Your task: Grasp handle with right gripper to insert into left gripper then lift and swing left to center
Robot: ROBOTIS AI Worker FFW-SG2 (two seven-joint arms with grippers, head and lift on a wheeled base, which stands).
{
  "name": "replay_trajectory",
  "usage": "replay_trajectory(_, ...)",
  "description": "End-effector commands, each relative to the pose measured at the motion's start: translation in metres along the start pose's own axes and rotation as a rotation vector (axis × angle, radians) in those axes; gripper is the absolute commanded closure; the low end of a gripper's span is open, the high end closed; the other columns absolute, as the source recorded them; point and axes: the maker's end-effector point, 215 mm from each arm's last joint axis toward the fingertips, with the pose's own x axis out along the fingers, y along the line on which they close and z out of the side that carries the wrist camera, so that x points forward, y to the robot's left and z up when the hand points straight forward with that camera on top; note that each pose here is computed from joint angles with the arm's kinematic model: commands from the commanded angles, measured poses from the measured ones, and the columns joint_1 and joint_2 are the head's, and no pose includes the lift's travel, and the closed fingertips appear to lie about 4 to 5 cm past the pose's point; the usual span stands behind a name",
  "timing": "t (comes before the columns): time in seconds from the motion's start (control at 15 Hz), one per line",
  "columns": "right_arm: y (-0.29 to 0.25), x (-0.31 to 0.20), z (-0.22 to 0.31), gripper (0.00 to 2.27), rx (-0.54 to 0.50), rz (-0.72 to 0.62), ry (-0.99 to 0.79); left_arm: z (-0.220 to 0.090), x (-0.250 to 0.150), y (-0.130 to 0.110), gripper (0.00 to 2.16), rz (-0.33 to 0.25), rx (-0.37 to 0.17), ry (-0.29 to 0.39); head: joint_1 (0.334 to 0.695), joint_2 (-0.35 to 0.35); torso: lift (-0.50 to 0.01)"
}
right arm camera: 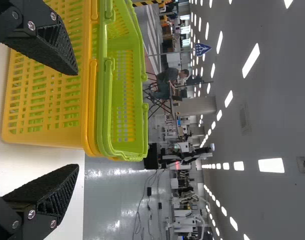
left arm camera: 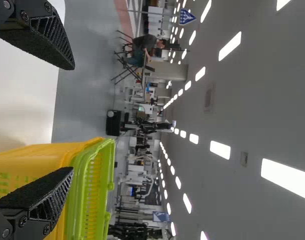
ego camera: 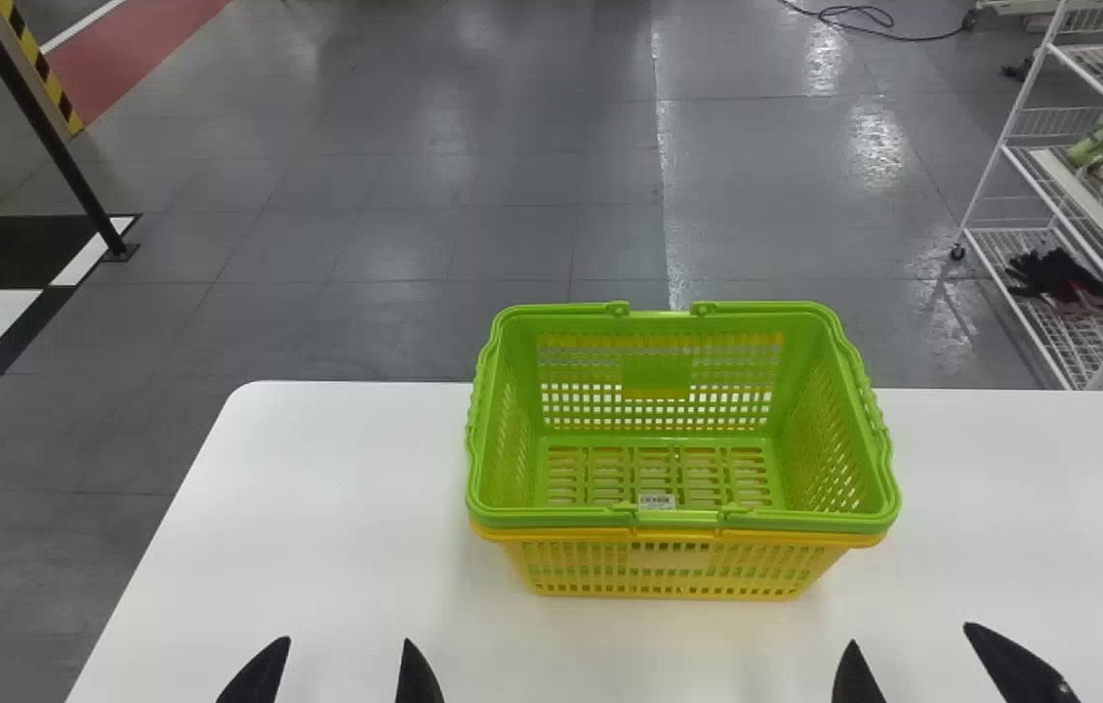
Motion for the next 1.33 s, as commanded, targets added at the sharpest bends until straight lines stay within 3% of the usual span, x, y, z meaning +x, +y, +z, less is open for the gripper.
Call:
replay_trajectory(0.0,0.001,0.000,0.000,0.16,0.001,0.001,0.000,-0.001,0.001,0.000,0.09,0.000,0.001,0.006,0.695,0.098,-0.093)
replay_trajectory(0.53,0.001,0.000,0.000,0.16,0.001,0.001,0.000,0.000,0.004,-0.001,0.09,-0.005,0.000,0.007,0.695,0.098,-0.093)
replay_trajectory(0.93,0.001,-0.002,-0.002,0.16,0.000,0.003,0.005,0.032,0.053,0.014,0.11,-0.034,0.092,0.045,0.695,0.102,-0.093)
replay_trajectory(1.27,0.000,-0.003,0.003,0.16,-0.004,0.002,-0.002,0.058,0.102,0.042,0.11,-0.065,0.101,0.125,0.695,0.130,-0.093)
